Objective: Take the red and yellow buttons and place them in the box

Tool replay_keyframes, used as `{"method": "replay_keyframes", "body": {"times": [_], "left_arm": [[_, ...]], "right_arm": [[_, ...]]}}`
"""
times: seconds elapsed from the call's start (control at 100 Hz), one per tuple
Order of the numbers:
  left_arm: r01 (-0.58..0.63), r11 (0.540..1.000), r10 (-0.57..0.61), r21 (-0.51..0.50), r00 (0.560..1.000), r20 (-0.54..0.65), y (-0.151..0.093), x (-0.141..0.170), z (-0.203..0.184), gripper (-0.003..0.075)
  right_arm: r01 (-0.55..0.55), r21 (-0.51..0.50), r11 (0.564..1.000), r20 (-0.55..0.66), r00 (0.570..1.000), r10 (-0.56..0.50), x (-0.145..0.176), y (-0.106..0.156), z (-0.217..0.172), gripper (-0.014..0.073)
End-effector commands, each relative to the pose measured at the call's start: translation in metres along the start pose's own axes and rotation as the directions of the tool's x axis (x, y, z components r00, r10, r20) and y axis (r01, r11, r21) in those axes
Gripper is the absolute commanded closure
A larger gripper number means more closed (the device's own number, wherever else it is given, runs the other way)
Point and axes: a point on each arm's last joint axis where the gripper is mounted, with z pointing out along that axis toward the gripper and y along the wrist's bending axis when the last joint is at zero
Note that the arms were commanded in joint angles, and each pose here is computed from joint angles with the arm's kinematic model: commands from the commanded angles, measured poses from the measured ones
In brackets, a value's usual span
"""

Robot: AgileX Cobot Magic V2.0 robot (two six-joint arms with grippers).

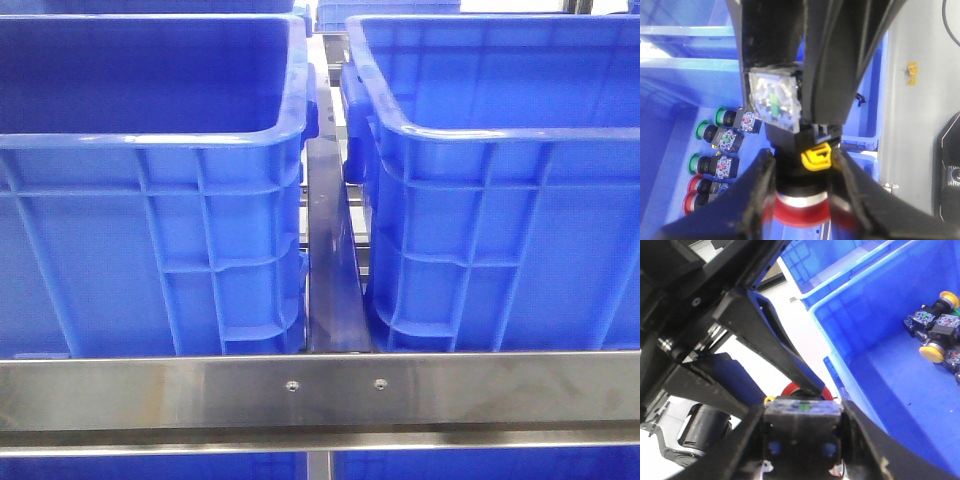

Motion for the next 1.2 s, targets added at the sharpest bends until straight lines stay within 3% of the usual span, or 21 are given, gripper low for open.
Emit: {"method": "replay_keyframes", "body": {"times": [0.0, 0.2, 0.27, 0.44, 0.53, 0.97, 1.09, 1.19], "left_arm": [[0.008, 0.999, -0.004, -0.051, 0.997, 0.078, 0.003, -0.011, -0.007, 0.0739], [0.01, 0.999, -0.006, -0.053, 0.997, 0.082, 0.004, -0.012, -0.007, 0.0698], [0.01, 0.999, -0.006, -0.053, 0.997, 0.082, 0.004, -0.012, -0.007, 0.0613], [0.055, 0.996, -0.049, -0.065, 0.995, 0.091, 0.005, -0.012, -0.007, 0.0316], [0.076, 0.994, -0.069, -0.075, 0.993, 0.097, 0.006, -0.013, -0.007, 0.0226], [0.209, 0.968, -0.196, -0.136, 0.975, 0.104, -0.003, -0.012, -0.028, 0.0204], [0.307, 0.924, -0.287, -0.227, 0.951, 0.117, -0.008, -0.006, -0.041, 0.0204], [0.385, 0.86, -0.331, -0.336, 0.921, 0.206, -0.015, -0.002, -0.057, 0.0204]], "right_arm": [[0.01, -0.046, 0.999, 0.07, 0.998, -0.007, -0.017, 0.013, -0.01, 0.0524], [0.008, -0.047, 0.999, 0.071, 0.997, -0.005, -0.018, 0.013, -0.01, 0.055], [0.008, -0.047, 0.999, 0.071, 0.997, -0.005, -0.018, 0.013, -0.01, 0.055], [0.002, -0.048, 0.999, 0.076, 0.997, 0.001, -0.018, 0.013, -0.01, 0.055], [0.002, -0.044, 0.999, 0.077, 0.997, 0.001, -0.018, 0.013, -0.01, 0.055], [-0.002, -0.005, 1.0, 0.094, 0.996, 0.002, -0.02, 0.009, -0.01, 0.055], [-0.004, 0.023, 1.0, 0.106, 0.994, 0.002, -0.021, 0.007, -0.011, 0.055], [-0.007, 0.045, 0.999, 0.115, 0.993, 0.002, -0.022, 0.005, -0.011, 0.055]]}}
